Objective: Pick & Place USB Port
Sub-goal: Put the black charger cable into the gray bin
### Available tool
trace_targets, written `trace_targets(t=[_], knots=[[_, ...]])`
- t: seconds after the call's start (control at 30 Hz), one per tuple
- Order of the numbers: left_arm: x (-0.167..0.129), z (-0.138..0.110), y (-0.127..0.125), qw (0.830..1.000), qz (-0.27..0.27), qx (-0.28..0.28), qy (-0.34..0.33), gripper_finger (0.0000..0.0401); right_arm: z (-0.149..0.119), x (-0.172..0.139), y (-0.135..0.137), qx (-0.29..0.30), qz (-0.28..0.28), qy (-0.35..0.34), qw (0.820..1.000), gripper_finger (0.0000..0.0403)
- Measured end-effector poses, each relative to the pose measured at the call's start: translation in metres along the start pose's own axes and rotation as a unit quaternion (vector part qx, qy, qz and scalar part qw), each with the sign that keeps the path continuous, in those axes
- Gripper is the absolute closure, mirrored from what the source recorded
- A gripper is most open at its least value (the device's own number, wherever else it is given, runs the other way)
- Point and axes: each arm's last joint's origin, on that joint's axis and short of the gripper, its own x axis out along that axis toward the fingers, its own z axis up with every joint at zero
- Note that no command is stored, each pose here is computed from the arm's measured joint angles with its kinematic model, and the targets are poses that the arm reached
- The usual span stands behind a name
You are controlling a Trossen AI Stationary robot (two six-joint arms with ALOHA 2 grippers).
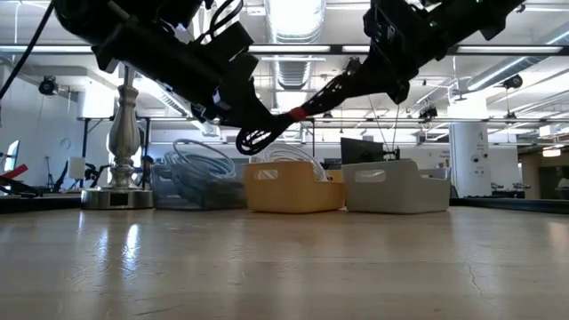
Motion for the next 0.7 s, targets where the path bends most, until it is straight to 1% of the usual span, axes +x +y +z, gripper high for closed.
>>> trace_targets(t=[0.17, 0.33, 0.47, 0.6, 0.7], knots=[[0.000, -0.002, 0.001, 1.000, 0.001, 0.002, 0.004, 0.0308, -0.007, 0.001, -0.002, -0.002, -0.004, 0.014, 1.000, 0.0385], [-0.001, -0.006, 0.002, 1.000, 0.003, -0.002, 0.012, 0.0269, -0.008, 0.001, -0.003, -0.001, -0.014, 0.012, 1.000, 0.0385], [-0.001, -0.008, 0.002, 1.000, 0.005, -0.006, 0.019, 0.0248, -0.008, -0.002, -0.003, -0.003, -0.017, 0.018, 1.000, 0.0385], [-0.001, -0.010, 0.002, 1.000, 0.006, -0.004, 0.026, 0.0239, 0.003, -0.018, -0.004, -0.006, -0.021, 0.020, 1.000, 0.0385], [-0.001, -0.010, 0.002, 1.000, 0.007, -0.010, 0.028, 0.0238, 0.011, -0.037, -0.006, -0.018, -0.046, 0.010, 0.999, 0.0385]])
